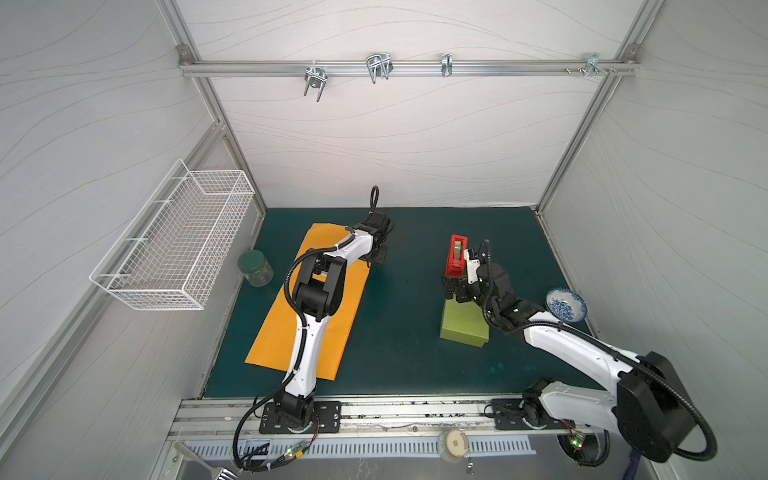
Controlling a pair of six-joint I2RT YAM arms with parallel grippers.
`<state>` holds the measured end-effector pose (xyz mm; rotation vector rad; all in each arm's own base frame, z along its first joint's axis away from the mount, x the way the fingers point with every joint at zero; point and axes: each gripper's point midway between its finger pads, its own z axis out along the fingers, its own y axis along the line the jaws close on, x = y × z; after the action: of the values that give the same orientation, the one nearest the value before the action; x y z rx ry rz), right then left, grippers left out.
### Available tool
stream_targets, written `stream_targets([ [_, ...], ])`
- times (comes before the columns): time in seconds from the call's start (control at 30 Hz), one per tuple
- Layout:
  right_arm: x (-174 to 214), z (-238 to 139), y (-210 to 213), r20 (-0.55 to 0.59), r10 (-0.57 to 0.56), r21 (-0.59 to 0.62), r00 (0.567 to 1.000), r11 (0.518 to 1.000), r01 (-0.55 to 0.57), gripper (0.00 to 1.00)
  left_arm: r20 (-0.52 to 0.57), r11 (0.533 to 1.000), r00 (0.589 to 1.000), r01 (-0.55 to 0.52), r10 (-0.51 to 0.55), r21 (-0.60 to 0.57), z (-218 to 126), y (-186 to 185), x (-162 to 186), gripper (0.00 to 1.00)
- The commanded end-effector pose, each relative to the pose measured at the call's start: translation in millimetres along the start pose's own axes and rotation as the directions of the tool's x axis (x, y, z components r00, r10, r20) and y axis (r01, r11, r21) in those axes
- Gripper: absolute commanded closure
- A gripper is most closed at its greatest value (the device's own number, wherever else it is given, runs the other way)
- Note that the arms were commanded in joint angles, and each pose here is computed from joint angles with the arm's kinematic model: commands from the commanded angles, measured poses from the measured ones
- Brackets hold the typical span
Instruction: Wrap the gift box in paper
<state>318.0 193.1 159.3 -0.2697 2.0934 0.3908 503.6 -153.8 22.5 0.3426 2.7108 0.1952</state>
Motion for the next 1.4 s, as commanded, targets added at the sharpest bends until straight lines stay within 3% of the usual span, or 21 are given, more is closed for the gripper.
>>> stream_targets([
  [0.0, -1, 0, 0, 0.013, 0.016, -0.01, 1.0, 1.0, -0.016, 0.01, 0.005, 0.998, 0.999, -0.04, 0.041, -0.037, 2, 2, -4, 0.86],
  [0.2, -3, -2, -2, 0.018, 0.028, -0.011, 0.999, 1.0, -0.027, 0.01, 0.044, 0.999, 0.998, -0.046, 0.046, 0.009, -7, -4, -6, 1.0],
  [0.33, -1, -1, -6, 0.016, 0.048, -0.007, 0.999, 0.999, -0.048, 0.01, 0.1, 0.988, 0.994, -0.054, 0.04, 0.146, -20, -26, -6, 1.0],
  [0.47, -1, -2, -13, 0.02, 0.065, 0.006, 0.998, 0.998, -0.065, 0.01, 0.176, 0.947, 0.983, -0.107, 0.054, 0.302, -42, -56, -3, 1.0],
  [0.6, 0, -2, -22, 0.022, 0.088, 0.025, 0.996, 0.996, -0.089, 0.01, 0.282, 0.877, 0.951, -0.237, 0.123, 0.418, -77, -92, 8, 1.0],
  [0.8, 2, -3, -38, 0.019, 0.121, 0.065, 0.992, 0.99, -0.122, 0.01, 0.397, 0.713, 0.884, -0.444, 0.248, 0.542, -120, -148, 53, 1.0],
  [0.87, 0, -6, -46, 0.024, 0.136, 0.088, 0.99, 0.987, -0.137, 0.01, 0.404, 0.679, 0.871, -0.476, 0.278, 0.559, -127, -161, 68, 1.0],
  [0.97, 0, -11, -54, 0.039, 0.174, 0.099, 0.984, 0.979, -0.177, 0.01, 0.384, 0.718, 0.902, -0.401, 0.198, 0.569, -131, -154, 72, 0.96],
  [1.03, 0, -11, -53, 0.043, 0.181, 0.089, 0.983, 0.979, -0.184, 0.01, 0.392, 0.8, 0.91, -0.333, 0.134, 0.499, -128, -135, 60, 0.8],
  [1.13, 2, -8, -50, 0.026, 0.187, 0.077, 0.982, 0.979, -0.189, 0.01, 0.363, 0.939, 0.93, -0.18, 0.065, 0.293, -109, -88, 34, 0.58],
  [1.23, 3, -7, -49, 0.017, 0.188, 0.071, 0.982, 0.979, -0.189, 0.01, 0.31, 0.987, 0.948, -0.113, 0.072, 0.118, -87, -57, 20, 0.46],
  [1.37, 3, -7, -48, 0.021, 0.194, 0.065, 0.981, 0.979, -0.195, 0.01, 0.268, 0.993, 0.957, -0.111, 0.114, -0.028, -65, -38, 1, 0.34],
])
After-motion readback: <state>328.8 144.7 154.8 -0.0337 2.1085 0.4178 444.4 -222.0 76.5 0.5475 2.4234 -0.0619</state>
